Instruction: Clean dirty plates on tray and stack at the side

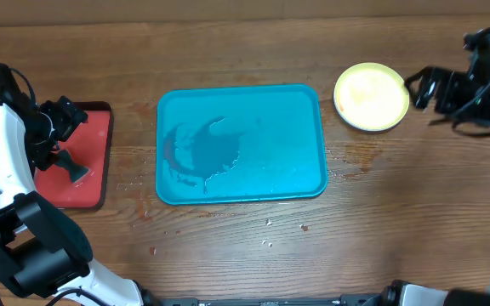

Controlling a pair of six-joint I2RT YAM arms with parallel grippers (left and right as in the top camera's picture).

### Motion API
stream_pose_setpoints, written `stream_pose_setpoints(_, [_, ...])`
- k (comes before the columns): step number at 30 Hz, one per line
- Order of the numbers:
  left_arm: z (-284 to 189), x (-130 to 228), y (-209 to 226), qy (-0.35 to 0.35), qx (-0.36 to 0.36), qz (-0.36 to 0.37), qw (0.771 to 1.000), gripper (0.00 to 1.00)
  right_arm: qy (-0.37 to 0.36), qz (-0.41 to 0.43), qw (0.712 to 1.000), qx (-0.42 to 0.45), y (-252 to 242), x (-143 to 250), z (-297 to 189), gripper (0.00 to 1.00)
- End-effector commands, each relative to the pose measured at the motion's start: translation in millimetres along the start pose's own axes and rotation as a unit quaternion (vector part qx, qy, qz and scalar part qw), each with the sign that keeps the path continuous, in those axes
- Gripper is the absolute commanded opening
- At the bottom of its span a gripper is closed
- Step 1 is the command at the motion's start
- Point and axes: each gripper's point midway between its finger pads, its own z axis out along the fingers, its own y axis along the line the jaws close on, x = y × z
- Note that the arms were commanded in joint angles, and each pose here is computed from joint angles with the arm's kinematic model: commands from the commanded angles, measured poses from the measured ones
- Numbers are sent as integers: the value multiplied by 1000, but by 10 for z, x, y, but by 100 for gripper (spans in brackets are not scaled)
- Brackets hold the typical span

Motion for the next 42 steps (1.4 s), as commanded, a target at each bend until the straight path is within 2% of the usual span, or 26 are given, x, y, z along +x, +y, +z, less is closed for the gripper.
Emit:
stream_pose_setpoints(1, [-61, -11, -55, -6, 9, 6, 1000, 100, 6, -48, 996, -72, 376, 291, 33, 100])
stream_pose_setpoints(9, [-62, -12, -54, -6, 9, 6, 1000, 100, 54, -22, 994, -97, 519, 637, -12, 100])
stream_pose_setpoints(20, [-62, -12, -54, -6, 9, 6, 1000, 100, 54, -23, 994, -97, 519, 638, -13, 100])
stream_pose_setpoints(22, [-62, -12, -54, -6, 9, 6, 1000, 100, 56, -27, 995, -74, 435, 641, 5, 100])
stream_pose_setpoints(28, [-62, -12, -54, -6, 9, 6, 1000, 100, 48, -32, 996, -62, 281, 734, 251, 100])
stream_pose_setpoints(36, [-62, -12, -54, -6, 9, 6, 1000, 100, -122, -39, 988, -84, 305, 919, 370, 100])
stream_pose_setpoints(42, [-62, -12, -54, -6, 9, 6, 1000, 100, -261, -93, 957, -92, 406, 1041, 166, 100])
